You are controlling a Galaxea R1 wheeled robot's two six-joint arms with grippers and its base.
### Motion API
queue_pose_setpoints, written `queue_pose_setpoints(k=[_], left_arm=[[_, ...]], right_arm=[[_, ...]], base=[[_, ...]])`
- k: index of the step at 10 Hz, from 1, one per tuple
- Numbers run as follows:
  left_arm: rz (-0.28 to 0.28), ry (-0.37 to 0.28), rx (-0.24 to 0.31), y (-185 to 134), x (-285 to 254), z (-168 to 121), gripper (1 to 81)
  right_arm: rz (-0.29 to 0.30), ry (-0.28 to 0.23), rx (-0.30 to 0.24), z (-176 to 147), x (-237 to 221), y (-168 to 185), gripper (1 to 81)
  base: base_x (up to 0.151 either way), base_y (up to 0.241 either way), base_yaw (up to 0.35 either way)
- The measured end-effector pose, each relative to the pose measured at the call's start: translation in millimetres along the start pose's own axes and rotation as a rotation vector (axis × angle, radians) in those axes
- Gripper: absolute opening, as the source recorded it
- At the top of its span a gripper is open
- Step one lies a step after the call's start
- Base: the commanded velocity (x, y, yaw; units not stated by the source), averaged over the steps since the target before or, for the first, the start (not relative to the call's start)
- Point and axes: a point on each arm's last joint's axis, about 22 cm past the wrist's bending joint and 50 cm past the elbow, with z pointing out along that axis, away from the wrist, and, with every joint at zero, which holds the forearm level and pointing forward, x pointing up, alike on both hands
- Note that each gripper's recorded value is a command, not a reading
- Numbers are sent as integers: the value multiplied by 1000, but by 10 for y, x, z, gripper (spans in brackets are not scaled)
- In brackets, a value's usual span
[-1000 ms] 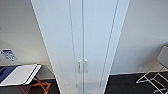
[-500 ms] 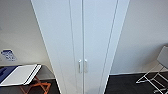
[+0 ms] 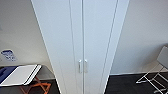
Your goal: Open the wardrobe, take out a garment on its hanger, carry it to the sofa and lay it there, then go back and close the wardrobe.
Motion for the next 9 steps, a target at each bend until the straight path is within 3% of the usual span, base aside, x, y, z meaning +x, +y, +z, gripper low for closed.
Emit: queue_pose_setpoints(k=[3,5,7,9], left_arm=[[60,14,113,-403,-308,117,811],[109,35,124,-326,-486,203,811],[152,2,77,36,-923,375,811],[164,-20,76,34,-1127,384,811]], right_arm=[[-109,-140,51,244,-1317,-337,811],[-160,-128,45,299,-1392,-408,811],[-170,-125,33,406,-1479,-559,811],[-199,-133,22,470,-1602,-647,811]], base=[[0,0,0],[0,0,0],[0,0,0],[0,0,0]])
